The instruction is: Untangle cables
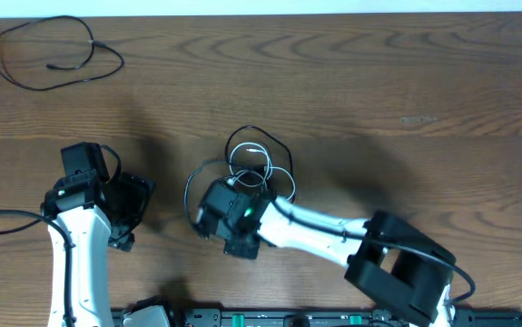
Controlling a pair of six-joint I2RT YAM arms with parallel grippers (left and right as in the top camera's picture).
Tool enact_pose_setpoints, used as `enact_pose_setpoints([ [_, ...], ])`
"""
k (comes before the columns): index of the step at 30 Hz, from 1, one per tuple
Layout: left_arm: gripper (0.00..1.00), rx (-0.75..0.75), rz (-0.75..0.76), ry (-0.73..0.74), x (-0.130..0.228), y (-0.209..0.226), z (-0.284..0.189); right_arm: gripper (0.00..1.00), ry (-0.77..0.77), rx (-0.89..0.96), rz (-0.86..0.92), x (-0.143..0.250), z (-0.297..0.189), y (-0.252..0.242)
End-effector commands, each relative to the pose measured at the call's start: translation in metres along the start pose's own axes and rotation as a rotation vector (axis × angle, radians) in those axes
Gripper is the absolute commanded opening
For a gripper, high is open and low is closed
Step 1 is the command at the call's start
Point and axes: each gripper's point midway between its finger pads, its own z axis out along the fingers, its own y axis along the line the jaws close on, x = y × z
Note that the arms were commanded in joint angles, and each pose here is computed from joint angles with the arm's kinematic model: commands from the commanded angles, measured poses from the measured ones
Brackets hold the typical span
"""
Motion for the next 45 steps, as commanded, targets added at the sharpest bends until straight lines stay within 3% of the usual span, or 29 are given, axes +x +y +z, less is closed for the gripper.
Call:
enact_pose_setpoints([
  [1, 0.93, -0.008, -0.008, 0.043, 0.008, 0.004, 0.002, 0.01, -0.086, -0.194, 0.189, -0.016, -0.011, -0.002],
  [9, 0.93, 0.002, 0.017, 0.055, 0.011, 0.003, 0.002, 0.01, -0.186, -0.386, 0.330, -0.020, -0.036, -0.024],
  [16, 0.93, 0.126, 0.089, 0.200, 0.036, -0.016, -0.001, 0.01, -0.316, -0.574, 0.398, -0.037, -0.064, -0.031],
  [21, 0.90, 0.166, 0.083, 0.279, 0.052, -0.020, -0.001, 0.01, -0.314, -0.551, 0.429, -0.036, -0.063, -0.038],
  [26, 0.85, 0.148, 0.077, 0.295, 0.055, -0.015, 0.001, 0.02, -0.184, -0.300, 0.540, -0.007, -0.039, -0.071],
  [27, 0.84, 0.142, 0.077, 0.292, 0.055, -0.013, 0.001, 0.13, -0.155, -0.261, 0.553, 0.001, -0.037, -0.075],
  [29, 0.84, 0.128, 0.076, 0.283, 0.054, -0.010, 0.004, 0.23, -0.127, -0.230, 0.560, 0.008, -0.035, -0.078],
  [34, 0.80, 0.130, 0.077, 0.280, 0.055, -0.008, 0.011, 0.39, -0.083, -0.204, 0.401, 0.016, -0.030, -0.068],
  [38, 0.80, 0.139, 0.080, 0.273, 0.054, -0.009, 0.016, 0.36, 0.018, -0.032, 0.288, 0.030, -0.020, -0.070],
  [41, 0.80, 0.144, 0.081, 0.269, 0.053, -0.010, 0.016, 0.28, 0.075, 0.075, 0.159, 0.033, -0.015, -0.067],
  [45, 0.80, 0.143, 0.081, 0.269, 0.053, -0.010, 0.016, 0.29, 0.094, 0.065, -0.008, 0.027, -0.008, -0.042],
])
